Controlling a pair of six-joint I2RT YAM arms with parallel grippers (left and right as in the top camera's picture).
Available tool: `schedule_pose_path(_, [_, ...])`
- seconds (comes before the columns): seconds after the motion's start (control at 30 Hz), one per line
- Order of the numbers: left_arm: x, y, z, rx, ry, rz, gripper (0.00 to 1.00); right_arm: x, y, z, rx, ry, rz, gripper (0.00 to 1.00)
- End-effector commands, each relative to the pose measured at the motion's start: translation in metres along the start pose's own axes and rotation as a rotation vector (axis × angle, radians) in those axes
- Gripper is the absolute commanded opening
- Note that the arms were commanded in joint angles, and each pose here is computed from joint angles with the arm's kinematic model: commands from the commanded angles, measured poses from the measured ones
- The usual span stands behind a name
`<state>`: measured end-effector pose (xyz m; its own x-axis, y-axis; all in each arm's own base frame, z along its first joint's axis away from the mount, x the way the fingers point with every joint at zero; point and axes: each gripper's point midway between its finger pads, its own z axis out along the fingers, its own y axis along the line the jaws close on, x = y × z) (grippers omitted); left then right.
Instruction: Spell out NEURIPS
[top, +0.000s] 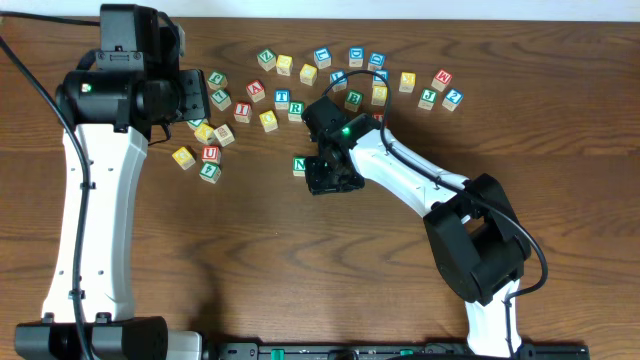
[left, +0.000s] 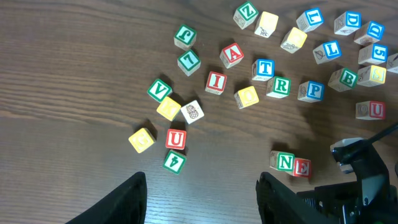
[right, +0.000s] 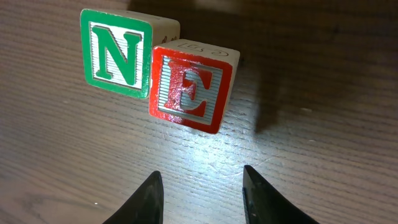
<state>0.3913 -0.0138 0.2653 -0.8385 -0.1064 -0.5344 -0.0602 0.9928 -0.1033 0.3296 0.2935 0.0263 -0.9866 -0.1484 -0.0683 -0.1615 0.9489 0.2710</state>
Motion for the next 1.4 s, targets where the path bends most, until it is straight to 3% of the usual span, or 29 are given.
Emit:
schedule_pose_path(0.0, [-0.001, 0.001, -0.003, -0.008, -0.006, -0.004, 0.56, 0.005, -0.001, 0.004, 0.016, 0.007, 0.004, 0.35])
schedule_pose_path(0.4, [-0.001, 0.001, -0.003, -0.008, -0.006, -0.005, 0.56, -0.003, -0.01, 0.011, 0.056, -0.022, 0.034, 0.3])
schedule_pose_path(1.37, [-0.001, 0.001, -0.003, -0.008, -0.006, -0.005, 0.56, -0.017, -0.014, 0.012, 0.075, -0.081, 0.05, 0.29])
